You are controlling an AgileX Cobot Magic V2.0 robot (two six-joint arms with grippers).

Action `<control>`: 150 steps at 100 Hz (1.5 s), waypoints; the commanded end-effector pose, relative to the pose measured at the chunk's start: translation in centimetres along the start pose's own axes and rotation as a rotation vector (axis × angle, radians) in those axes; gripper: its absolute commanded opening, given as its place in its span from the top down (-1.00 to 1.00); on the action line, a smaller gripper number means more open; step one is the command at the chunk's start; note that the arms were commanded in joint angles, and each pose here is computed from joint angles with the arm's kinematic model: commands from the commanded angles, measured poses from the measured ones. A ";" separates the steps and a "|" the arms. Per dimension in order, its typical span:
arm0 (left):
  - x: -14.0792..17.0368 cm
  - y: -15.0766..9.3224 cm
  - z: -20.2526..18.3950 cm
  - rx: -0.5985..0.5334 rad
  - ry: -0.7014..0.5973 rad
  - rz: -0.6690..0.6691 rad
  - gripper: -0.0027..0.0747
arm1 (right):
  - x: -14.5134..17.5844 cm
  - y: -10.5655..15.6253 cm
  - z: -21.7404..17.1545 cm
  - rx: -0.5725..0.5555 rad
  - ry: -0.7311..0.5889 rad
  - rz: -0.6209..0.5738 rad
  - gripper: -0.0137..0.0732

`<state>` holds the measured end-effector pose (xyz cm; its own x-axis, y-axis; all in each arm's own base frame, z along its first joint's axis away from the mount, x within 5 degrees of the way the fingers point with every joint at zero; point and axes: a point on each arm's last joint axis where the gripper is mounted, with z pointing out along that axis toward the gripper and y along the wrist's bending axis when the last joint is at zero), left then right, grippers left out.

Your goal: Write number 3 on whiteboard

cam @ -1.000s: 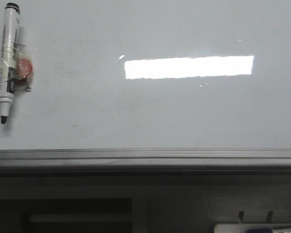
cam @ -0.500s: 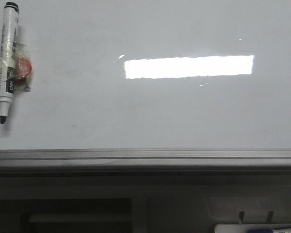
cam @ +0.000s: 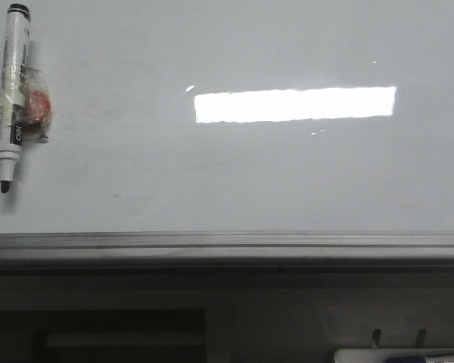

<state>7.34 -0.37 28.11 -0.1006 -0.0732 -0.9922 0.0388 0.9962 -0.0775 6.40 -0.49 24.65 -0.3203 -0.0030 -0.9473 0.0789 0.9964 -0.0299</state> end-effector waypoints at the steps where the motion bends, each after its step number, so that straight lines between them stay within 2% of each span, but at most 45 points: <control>1: -1.9 -0.1 0.5 0.008 -0.084 -0.008 0.75 | -1.7 -0.1 -0.3 0.007 -0.083 0.004 0.83; 6: -2.0 -0.1 0.8 0.006 -0.093 -0.009 0.47 | -1.7 -0.1 -0.3 0.004 -0.084 0.002 0.83; 9: -2.1 -0.1 1.0 0.005 -0.104 -0.009 0.22 | -1.7 0.0 -0.3 -0.001 -0.089 0.001 0.83; 16: -2.6 -0.1 1.4 0.003 -0.153 -0.009 -0.23 | -1.8 0.0 -0.3 -0.008 -0.102 -0.001 0.83; 24: -3.2 0.0 2.0 -0.002 -0.226 -0.017 -0.43 | -1.9 0.0 -0.3 -0.009 -0.113 -0.002 0.83; 35: -3.6 -0.1 3.2 0.002 -0.278 -0.003 -0.35 | -2.0 0.0 -0.3 -0.013 -0.116 0.009 0.83; 43: -3.6 -0.6 4.5 0.044 -0.280 0.047 -0.30 | -2.1 0.1 -0.3 -0.017 -0.126 0.021 0.83; 56: -3.2 -3.5 5.8 0.251 -0.299 0.197 -0.30 | -2.1 0.1 -0.3 -0.017 -0.130 0.022 0.83; 74: -1.6 -6.6 6.3 0.450 -0.175 0.118 -0.29 | -2.1 0.1 -0.3 -0.017 -0.130 0.022 0.83; 90: -0.8 -7.9 5.7 0.544 -0.103 0.103 -0.29 | -2.1 0.1 -0.3 -0.016 -0.134 0.022 0.83; 109: 1.3 -8.5 5.3 0.587 0.077 0.066 -0.29 | -2.2 0.1 -0.3 -0.016 -0.138 0.022 0.83; 122: 2.7 -8.0 5.3 0.552 0.149 -0.025 -0.27 | -2.2 0.1 -0.3 -0.016 -0.140 0.022 0.83; 150: 4.1 -8.2 5.8 0.532 0.213 -0.047 -0.21 | -2.3 0.0 -0.3 -0.014 -0.153 0.023 0.83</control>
<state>11.67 -8.55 22.94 -0.3628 0.0128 -0.9318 0.5193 0.8331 -0.1907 6.53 -0.33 25.10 -0.2728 0.0165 -0.9619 0.0646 0.9979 -0.0012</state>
